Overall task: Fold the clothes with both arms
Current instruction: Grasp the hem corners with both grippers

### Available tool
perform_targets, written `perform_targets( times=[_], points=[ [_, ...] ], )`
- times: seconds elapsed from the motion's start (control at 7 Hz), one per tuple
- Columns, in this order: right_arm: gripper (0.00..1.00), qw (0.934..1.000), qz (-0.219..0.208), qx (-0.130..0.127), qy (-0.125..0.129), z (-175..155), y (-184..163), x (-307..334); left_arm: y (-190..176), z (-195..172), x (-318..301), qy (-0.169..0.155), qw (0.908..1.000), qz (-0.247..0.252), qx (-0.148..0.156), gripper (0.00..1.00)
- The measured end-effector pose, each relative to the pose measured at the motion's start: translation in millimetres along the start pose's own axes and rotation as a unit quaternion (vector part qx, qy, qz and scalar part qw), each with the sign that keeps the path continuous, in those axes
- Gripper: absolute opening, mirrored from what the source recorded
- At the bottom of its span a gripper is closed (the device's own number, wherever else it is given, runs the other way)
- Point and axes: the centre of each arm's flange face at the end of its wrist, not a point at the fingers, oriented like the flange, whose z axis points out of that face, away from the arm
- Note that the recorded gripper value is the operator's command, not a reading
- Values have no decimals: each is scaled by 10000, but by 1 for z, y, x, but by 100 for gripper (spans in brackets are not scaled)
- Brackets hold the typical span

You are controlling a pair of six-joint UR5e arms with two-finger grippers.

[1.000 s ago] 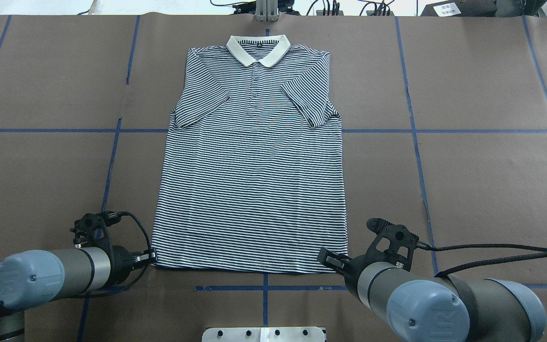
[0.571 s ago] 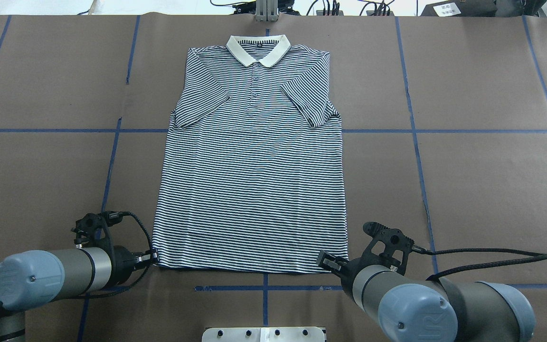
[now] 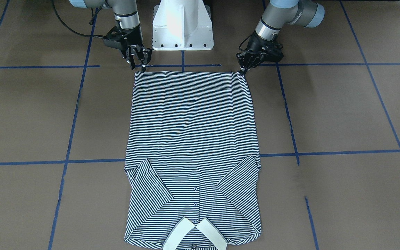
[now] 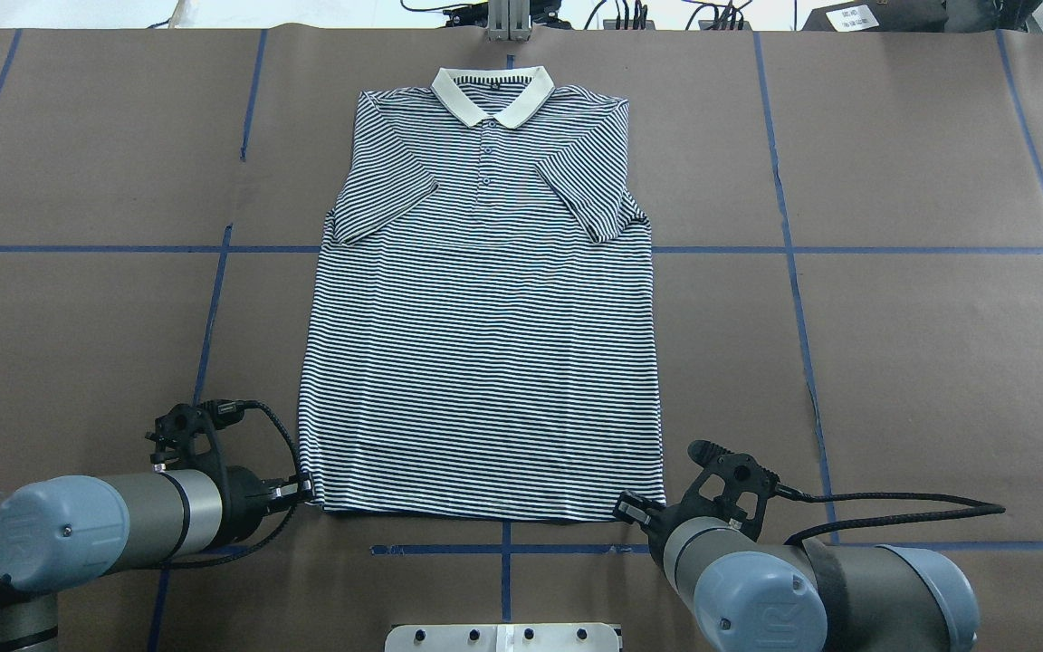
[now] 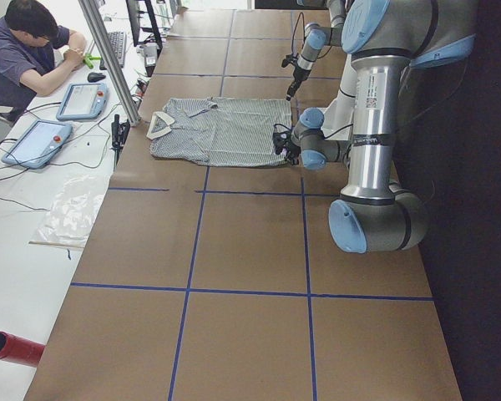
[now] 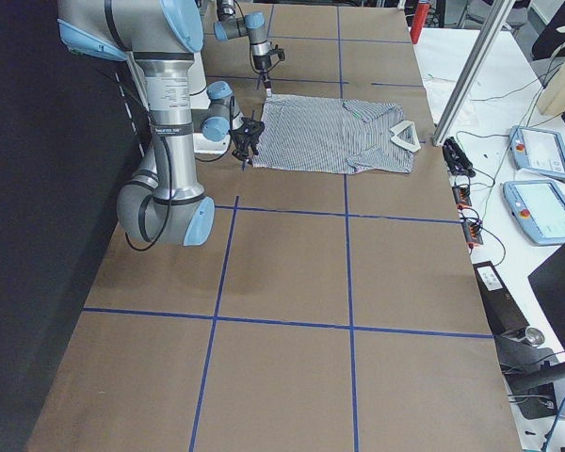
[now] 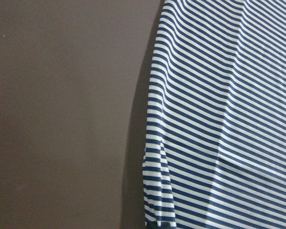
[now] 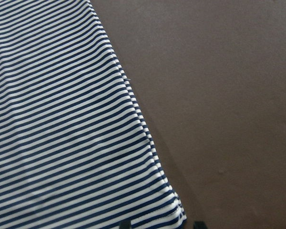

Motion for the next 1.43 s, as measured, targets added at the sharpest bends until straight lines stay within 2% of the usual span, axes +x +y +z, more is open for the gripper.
perform_targets(
  times=[0.29,1.0,1.14,1.29,1.43],
  points=[
    [52,10000,-27,28,76,8,2,4,0,0,0,7,10000,-5,0,0],
    [44,9999,-43,105,79,13,4,2,1,-1,2,26,10000,-8,-23,0],
    [25,9999,-44,120,82,14,3,3,1,-1,2,31,10000,-10,-25,0],
    [0,9999,-38,123,76,14,4,2,1,-1,2,37,10000,-9,-26,0],
    [0,9999,-18,121,68,14,4,1,1,-2,3,40,10000,-6,-25,0]
  ],
)
